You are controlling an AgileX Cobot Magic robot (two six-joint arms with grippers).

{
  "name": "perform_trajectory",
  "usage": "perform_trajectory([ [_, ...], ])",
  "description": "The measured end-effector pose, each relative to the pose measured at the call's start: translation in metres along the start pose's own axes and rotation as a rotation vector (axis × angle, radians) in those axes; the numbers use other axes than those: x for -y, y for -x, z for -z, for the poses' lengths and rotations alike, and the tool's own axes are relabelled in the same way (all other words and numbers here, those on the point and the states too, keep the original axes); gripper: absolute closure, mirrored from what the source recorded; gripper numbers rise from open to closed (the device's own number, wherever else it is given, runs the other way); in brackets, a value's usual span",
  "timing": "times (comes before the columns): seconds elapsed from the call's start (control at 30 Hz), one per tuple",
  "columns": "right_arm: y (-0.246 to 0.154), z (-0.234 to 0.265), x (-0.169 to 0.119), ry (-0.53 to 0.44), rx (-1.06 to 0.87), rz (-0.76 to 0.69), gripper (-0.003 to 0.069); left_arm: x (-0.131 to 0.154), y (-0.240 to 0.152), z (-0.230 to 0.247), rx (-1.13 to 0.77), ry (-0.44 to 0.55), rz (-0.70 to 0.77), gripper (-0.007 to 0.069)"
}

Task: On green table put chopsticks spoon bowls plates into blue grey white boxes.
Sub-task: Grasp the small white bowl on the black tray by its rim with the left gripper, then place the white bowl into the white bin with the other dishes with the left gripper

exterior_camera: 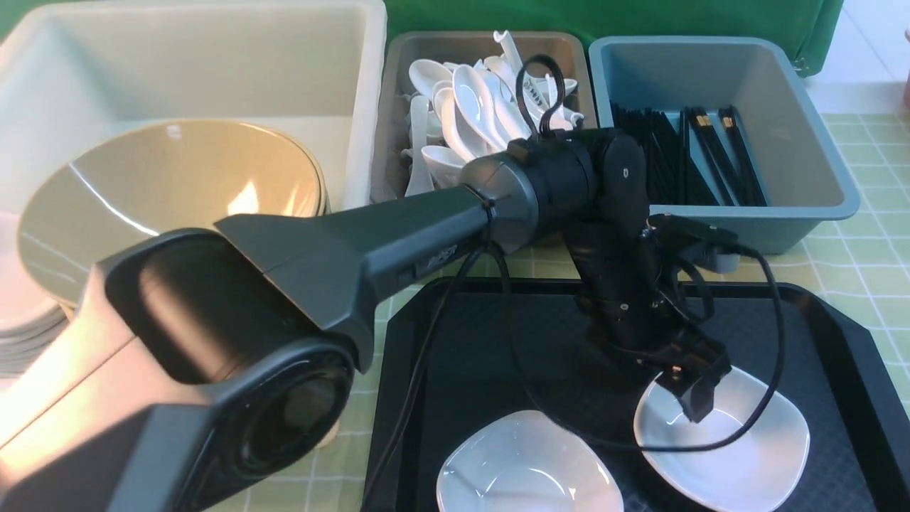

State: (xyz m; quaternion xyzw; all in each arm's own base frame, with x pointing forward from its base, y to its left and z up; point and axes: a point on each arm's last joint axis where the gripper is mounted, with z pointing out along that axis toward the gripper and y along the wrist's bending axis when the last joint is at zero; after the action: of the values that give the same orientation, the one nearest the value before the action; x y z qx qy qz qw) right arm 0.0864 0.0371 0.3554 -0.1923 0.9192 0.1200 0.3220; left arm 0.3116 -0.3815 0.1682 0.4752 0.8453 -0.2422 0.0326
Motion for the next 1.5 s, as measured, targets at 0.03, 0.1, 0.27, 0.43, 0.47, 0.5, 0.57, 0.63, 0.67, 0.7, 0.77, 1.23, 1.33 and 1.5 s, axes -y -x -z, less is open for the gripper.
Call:
perform_trajectory([
  [0.03, 0.0, -0.001, 0.0, 0.0, -0.001, -0.001, 0.0634, 0.0, 0.0, 0.0, -0.001, -0.003, -0.002, 0.0179],
  [0.1, -0.002, -0.005, 0.001, -0.002, -0.004, -0.004, 0.0636, 0.001, -0.002, -0.004, -0.017, -0.033, -0.027, 0.0306],
  [0.27, -0.005, -0.012, 0.003, -0.006, -0.006, -0.013, 0.0636, 0.004, -0.003, -0.005, -0.03, -0.076, -0.054, 0.0594],
  [0.43, -0.002, -0.012, 0.003, -0.006, 0.023, 0.024, 0.0636, 0.008, 0.001, 0.014, -0.015, -0.082, -0.076, 0.0611],
  [0.47, -0.002, -0.012, 0.002, 0.004, 0.031, 0.055, 0.0636, 0.007, 0.004, 0.024, 0.004, -0.07, -0.083, 0.061],
  [0.5, 0.0, -0.013, -0.002, 0.034, 0.042, 0.093, 0.0636, 0.004, 0.007, 0.036, 0.031, -0.055, -0.09, 0.061],
  [0.57, 0.003, -0.014, -0.008, 0.095, 0.065, 0.157, 0.0636, 0.0, 0.012, 0.069, 0.107, -0.024, -0.085, 0.061],
  [0.63, 0.004, -0.015, -0.012, 0.127, 0.078, 0.181, 0.0635, -0.003, 0.011, 0.084, 0.136, -0.01, -0.075, 0.061],
  [0.67, 0.009, -0.016, -0.017, 0.171, 0.097, 0.214, 0.0634, -0.005, 0.009, 0.119, 0.196, 0.025, -0.054, 0.061],
  [0.7, 0.012, -0.016, -0.019, 0.192, 0.103, 0.227, 0.0634, -0.008, 0.005, 0.137, 0.222, 0.049, -0.04, 0.061],
  [0.77, 0.023, -0.015, -0.022, 0.219, 0.115, 0.243, 0.0633, -0.009, -0.005, 0.187, 0.296, 0.127, -0.007, 0.061],
  [1.23, 0.088, -0.036, -0.067, 0.484, 0.127, 0.457, 0.0623, -0.025, -0.238, 0.385, 0.555, 0.589, 0.61, 0.061],
  [1.33, 0.091, -0.055, -0.088, 0.562, 0.06, 0.521, 0.0622, -0.037, -0.307, 0.399, 0.579, 0.695, 0.877, 0.061],
  [1.5, 0.087, -0.079, -0.125, 0.668, -0.04, 0.627, 0.0616, -0.051, -0.385, 0.423, 0.688, 0.859, 1.263, 0.061],
])
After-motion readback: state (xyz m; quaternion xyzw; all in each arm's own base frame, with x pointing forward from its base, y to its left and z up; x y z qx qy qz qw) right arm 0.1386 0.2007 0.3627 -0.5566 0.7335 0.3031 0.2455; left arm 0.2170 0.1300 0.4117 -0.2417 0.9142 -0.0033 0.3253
